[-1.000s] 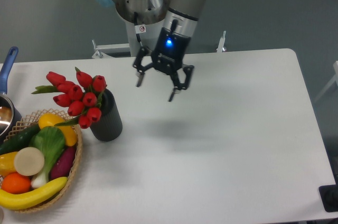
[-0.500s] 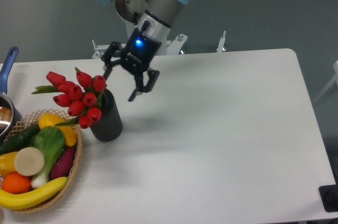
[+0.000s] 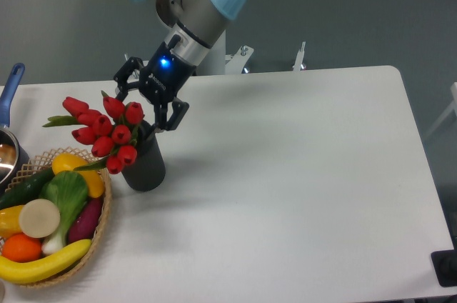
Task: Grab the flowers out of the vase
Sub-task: 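Lower the gripper around the tulip stems and close it, then lift the gripped tulips straight up out of the black vase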
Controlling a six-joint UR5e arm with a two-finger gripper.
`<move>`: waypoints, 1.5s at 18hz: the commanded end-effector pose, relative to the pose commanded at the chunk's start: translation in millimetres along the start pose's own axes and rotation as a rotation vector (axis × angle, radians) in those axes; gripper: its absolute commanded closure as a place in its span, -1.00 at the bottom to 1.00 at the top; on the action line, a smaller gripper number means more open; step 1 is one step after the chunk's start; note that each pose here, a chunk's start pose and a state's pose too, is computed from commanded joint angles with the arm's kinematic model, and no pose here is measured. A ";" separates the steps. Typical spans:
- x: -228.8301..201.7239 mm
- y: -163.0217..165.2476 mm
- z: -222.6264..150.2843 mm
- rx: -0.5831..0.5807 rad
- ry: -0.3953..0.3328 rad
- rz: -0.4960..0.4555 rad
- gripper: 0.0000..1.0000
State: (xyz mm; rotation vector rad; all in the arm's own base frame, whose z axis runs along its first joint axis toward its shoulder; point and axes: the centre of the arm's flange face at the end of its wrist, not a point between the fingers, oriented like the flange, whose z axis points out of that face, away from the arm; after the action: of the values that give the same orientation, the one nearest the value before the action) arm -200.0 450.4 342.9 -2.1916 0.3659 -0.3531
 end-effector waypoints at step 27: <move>10.1 -89.1 -76.6 0.098 -0.143 -0.006 1.00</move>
State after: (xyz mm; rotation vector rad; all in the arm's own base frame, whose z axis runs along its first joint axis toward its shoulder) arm -207.4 443.8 460.4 -2.1077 0.2578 -0.2119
